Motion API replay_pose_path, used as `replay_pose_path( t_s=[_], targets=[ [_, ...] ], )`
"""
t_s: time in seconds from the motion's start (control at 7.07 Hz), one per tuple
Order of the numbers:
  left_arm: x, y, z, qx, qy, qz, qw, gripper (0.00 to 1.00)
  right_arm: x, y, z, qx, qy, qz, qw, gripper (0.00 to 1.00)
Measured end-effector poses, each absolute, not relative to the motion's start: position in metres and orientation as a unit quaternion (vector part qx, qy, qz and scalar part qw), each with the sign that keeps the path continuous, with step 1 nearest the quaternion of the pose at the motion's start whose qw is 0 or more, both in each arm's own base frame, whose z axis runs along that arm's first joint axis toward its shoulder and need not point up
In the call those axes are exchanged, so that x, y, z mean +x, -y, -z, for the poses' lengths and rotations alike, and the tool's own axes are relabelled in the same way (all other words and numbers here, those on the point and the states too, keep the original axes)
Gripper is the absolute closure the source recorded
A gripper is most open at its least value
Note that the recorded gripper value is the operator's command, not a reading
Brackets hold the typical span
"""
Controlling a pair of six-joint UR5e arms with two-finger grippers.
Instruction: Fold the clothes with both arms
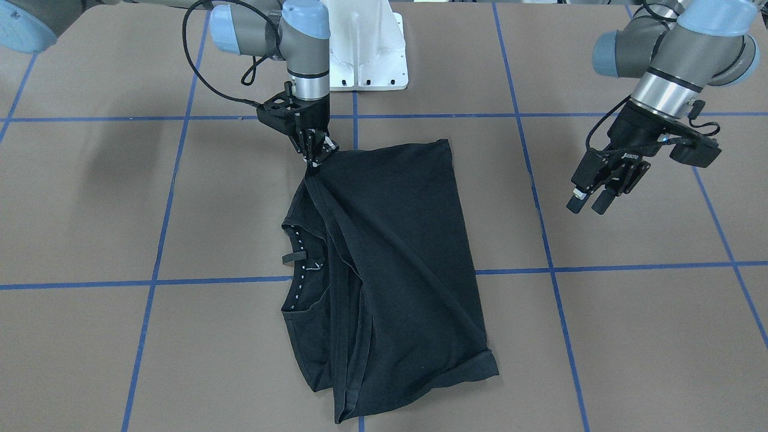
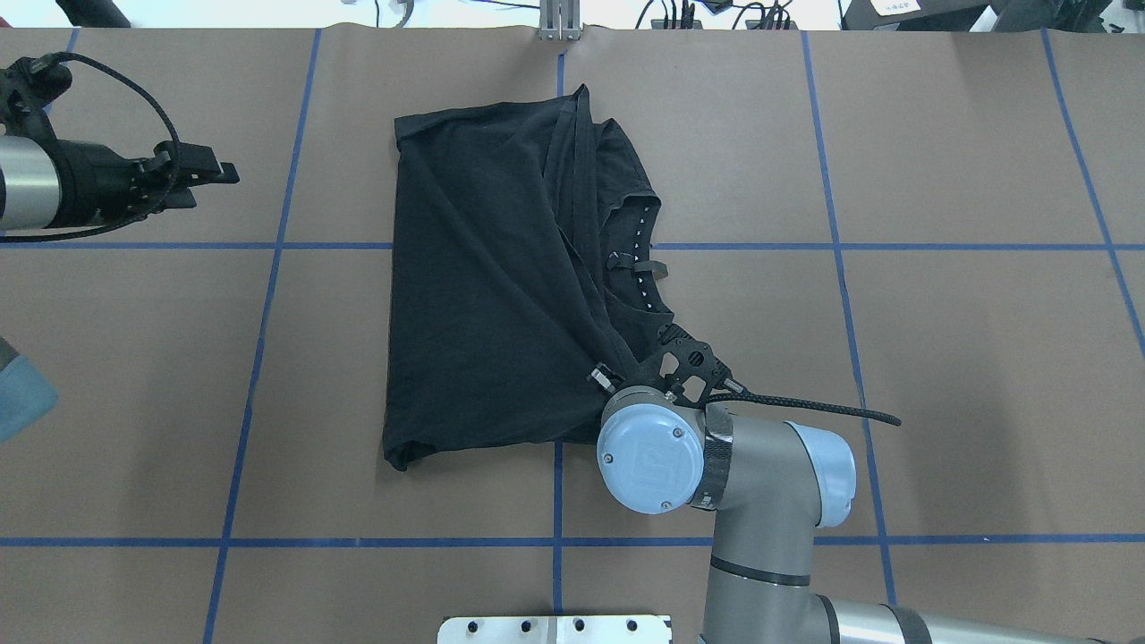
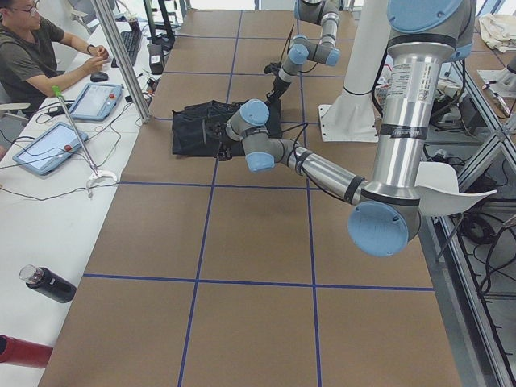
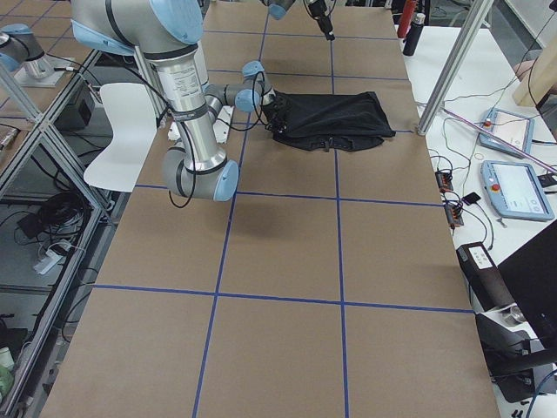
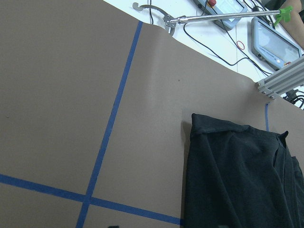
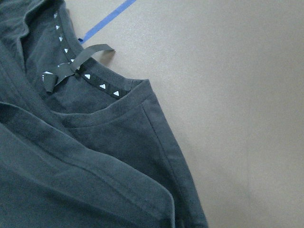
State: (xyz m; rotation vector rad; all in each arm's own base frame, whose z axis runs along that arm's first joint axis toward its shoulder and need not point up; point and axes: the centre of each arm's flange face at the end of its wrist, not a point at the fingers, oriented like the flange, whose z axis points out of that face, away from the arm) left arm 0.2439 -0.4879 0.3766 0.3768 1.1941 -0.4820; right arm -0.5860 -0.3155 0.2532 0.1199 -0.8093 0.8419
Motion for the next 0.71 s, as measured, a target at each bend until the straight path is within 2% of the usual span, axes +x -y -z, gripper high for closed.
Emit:
replay_pose_path(
  t_s=[0.71],
  targets=[
    [0.243, 0.486, -0.380, 0.172, -0.552, 0.225, 0.784, 0.25, -0.598, 0.324, -0.262, 0.076, 0.366, -0.379, 0.846, 0.36]
  ],
)
